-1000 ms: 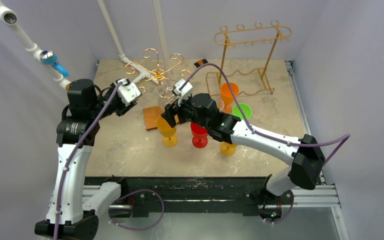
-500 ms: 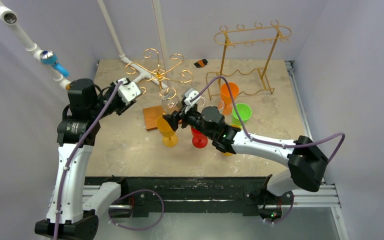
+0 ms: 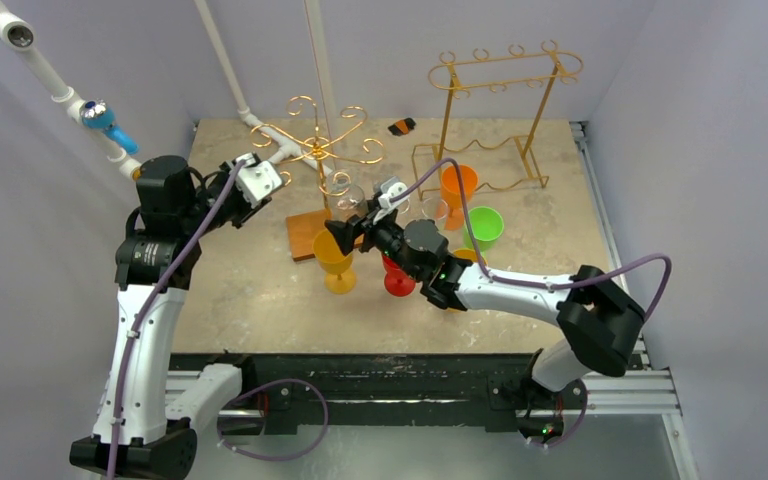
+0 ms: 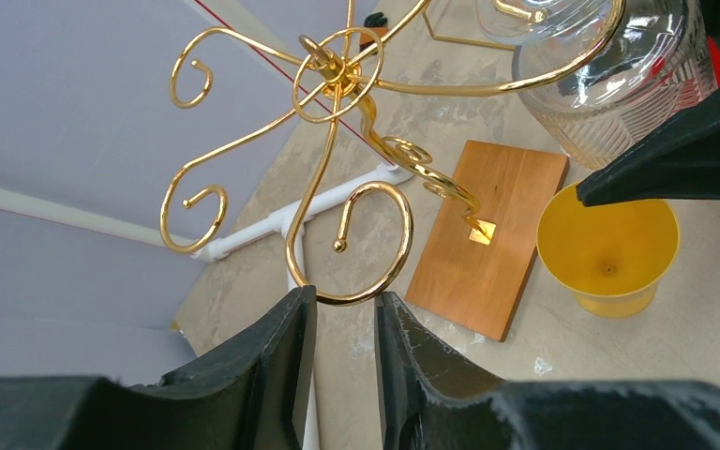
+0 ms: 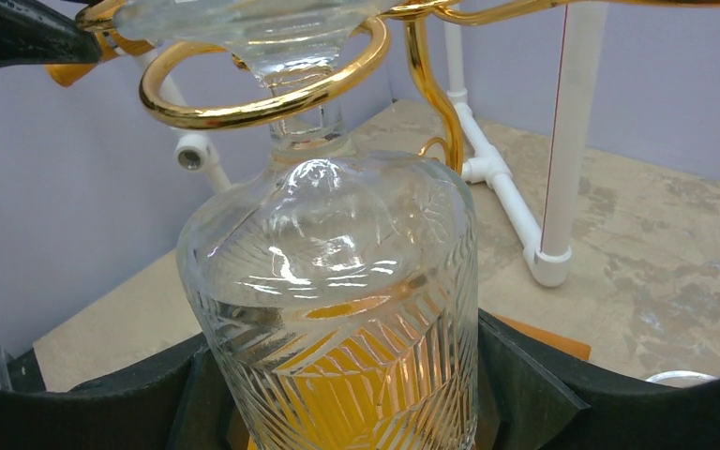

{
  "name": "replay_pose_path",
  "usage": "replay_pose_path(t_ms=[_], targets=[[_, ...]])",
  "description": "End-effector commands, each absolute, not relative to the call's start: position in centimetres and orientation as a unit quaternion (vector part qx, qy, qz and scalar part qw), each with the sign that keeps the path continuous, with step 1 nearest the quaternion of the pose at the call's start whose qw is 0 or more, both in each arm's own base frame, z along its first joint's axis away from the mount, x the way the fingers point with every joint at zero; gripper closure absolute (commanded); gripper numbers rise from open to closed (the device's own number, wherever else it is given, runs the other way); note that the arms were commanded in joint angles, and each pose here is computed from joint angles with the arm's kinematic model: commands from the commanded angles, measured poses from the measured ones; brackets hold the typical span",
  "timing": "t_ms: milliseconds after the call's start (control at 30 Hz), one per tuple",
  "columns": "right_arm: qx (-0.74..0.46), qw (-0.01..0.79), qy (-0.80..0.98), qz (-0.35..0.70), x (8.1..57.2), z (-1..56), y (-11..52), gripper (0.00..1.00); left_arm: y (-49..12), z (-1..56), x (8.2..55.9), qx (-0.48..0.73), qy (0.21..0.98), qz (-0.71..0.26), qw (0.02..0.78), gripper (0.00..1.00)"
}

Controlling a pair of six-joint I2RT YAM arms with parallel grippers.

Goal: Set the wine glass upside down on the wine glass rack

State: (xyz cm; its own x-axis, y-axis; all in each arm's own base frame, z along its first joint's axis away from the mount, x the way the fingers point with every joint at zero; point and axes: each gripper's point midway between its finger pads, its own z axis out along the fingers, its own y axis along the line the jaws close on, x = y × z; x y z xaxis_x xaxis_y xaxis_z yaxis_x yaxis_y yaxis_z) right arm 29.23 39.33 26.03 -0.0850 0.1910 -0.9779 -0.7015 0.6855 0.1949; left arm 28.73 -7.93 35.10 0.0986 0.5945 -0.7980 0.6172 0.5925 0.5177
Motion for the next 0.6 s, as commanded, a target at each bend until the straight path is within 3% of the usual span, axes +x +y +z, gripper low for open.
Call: replay_pose_path(t_ms=[0,67,267,367,567], targets=[[-0.142,0.675,0.617,0.379,29.9,29.5,39.5,1.00,-7.7,34.2,29.1,0.440,0.690,-0.015,0.575,0.69],[-0.135,0.670,0.619,0.387,29.8,29.3,39.7,0.97,-7.7,34.3,29.0,0.441,0.689,-0.014,0.575,0.69],[-0.120,0.657,0.635,0.387,30.2,28.1,39.8,0.37,-7.9,34.6,29.0,0.443,0.686,-0.017,0.577,0.68],[-0.121,0.660,0.636,0.381,30.2,28.2,39.6,0.29,-7.9,34.8,28.9,0.442,0.685,-0.019,0.579,0.63],[-0.133,0.665,0.634,0.372,29.5,28.5,38.4,0.02,-7.7,35.1,28.9,0.438,0.687,-0.013,0.580,0.48]])
